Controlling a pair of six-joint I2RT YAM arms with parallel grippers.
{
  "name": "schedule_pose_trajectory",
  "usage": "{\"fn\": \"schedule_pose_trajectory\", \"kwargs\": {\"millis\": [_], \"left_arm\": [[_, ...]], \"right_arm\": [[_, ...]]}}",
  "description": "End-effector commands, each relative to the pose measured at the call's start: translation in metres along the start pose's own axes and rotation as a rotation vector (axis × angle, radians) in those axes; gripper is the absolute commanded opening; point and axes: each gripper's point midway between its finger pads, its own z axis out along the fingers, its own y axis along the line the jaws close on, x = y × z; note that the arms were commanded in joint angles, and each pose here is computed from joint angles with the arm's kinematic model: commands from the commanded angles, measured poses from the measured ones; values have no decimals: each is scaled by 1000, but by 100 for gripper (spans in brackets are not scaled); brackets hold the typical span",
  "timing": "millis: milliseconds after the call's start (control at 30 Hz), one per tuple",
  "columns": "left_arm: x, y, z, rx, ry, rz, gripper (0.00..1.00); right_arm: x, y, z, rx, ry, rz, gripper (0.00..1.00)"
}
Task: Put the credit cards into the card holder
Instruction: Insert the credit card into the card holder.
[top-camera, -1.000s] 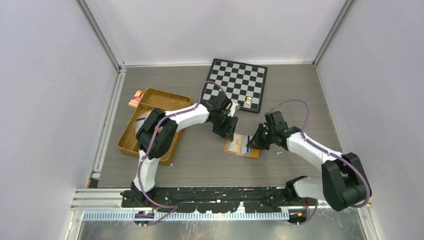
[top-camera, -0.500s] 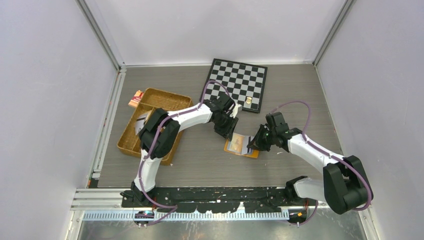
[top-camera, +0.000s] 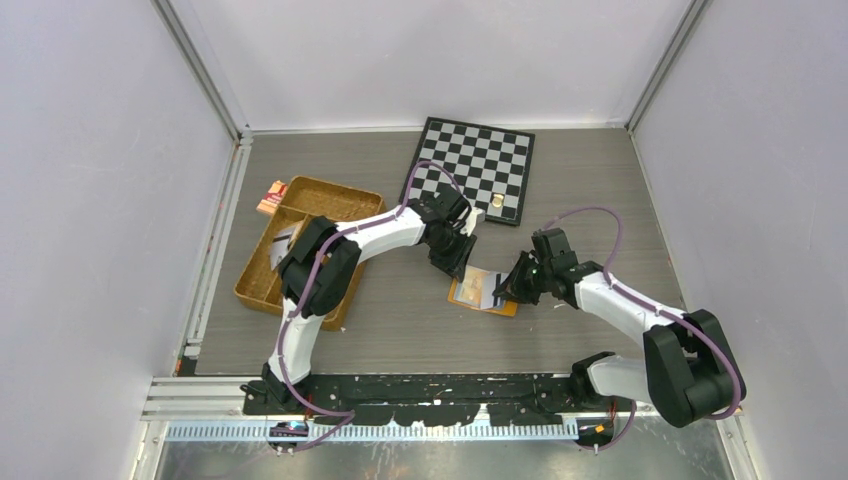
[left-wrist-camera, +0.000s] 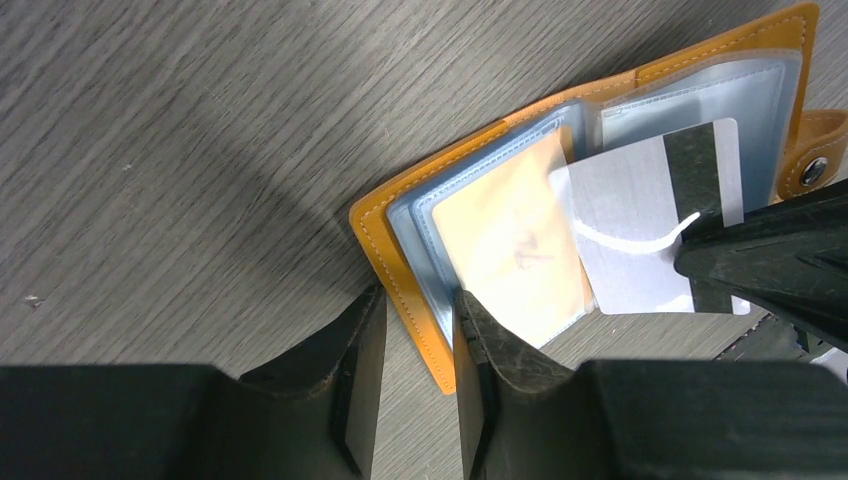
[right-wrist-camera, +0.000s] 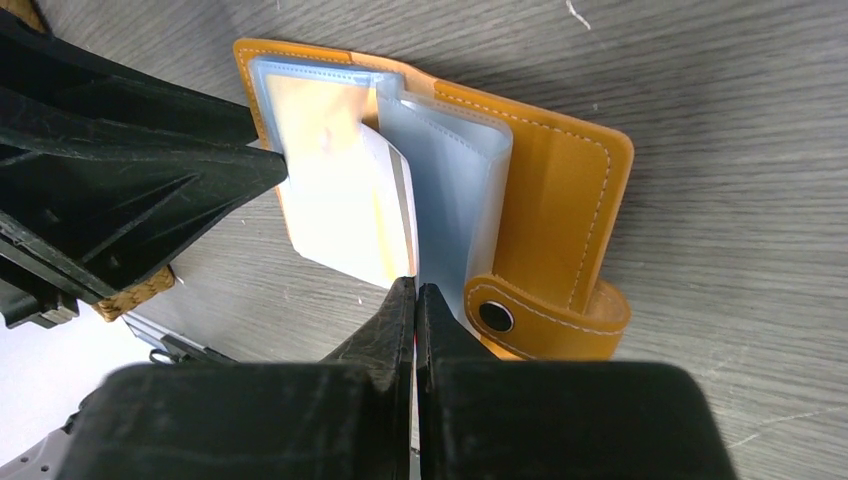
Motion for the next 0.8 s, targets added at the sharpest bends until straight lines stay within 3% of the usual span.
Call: {"fn": "schedule_pose_trajectory", "kwargs": {"millis": [0,367,767], "left_arm": [[28,24,19,-88,99,10,31],[29,21,18,-78,103,9,30],[27,11,14,-36,94,-3,29]], "right_arm": [[-2,-19,9,64,-38,26,0],[-10,-29,15,83,-106,37,0],[-1,-34,23,78,-74,71,2]]}}
